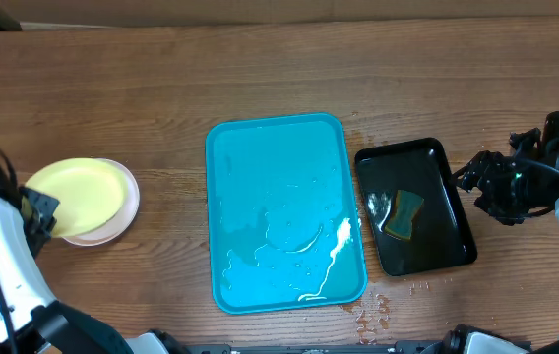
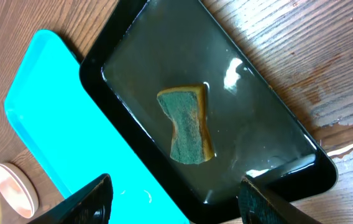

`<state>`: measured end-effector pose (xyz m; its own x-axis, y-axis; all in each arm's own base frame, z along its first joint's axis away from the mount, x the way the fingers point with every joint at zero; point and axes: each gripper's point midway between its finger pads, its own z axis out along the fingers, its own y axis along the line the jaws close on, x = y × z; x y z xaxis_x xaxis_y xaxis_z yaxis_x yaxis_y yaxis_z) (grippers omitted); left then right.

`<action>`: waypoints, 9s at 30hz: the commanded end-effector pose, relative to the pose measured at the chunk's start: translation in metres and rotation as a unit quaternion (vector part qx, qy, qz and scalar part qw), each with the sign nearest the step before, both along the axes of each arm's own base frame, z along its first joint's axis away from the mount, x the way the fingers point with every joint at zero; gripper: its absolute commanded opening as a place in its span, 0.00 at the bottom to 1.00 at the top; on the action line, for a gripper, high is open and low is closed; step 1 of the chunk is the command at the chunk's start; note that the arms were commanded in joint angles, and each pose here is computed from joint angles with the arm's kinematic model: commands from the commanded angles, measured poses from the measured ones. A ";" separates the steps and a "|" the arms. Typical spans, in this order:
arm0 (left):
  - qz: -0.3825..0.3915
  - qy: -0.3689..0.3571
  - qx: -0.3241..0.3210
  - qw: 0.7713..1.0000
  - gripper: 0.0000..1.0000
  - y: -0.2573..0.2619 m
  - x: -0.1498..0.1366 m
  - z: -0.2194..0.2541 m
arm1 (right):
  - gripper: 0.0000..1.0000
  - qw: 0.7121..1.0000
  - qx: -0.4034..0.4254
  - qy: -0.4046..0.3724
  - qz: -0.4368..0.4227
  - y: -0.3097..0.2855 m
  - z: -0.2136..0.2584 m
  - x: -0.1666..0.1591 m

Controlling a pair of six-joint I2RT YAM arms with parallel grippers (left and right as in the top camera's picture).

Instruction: Clean dirty plates on tray and stack at the side

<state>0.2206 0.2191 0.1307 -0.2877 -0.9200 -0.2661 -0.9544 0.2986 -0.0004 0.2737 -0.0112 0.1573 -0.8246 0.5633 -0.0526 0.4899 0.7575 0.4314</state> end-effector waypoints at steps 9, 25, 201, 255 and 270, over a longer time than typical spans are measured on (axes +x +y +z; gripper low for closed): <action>-0.154 -0.149 -0.079 0.974 0.56 -0.026 0.054 0.017 | 0.73 0.996 0.037 -0.062 0.056 0.019 0.025 0.002; -0.454 -0.252 0.035 0.854 0.52 -0.169 0.038 0.206 | 1.00 0.925 0.023 -0.288 0.246 0.110 0.133 -0.080; -0.542 -0.523 0.263 0.602 1.00 -0.261 0.021 0.032 | 1.00 0.676 -0.227 -0.662 0.230 0.093 0.019 -0.044; -0.542 -0.523 0.263 0.602 1.00 -0.261 0.021 0.032 | 1.00 0.676 -0.227 -0.662 0.230 0.093 0.019 -0.044; -0.542 -0.523 0.263 0.602 1.00 -0.261 0.021 0.032 | 1.00 0.676 -0.227 -0.662 0.230 0.093 0.019 -0.044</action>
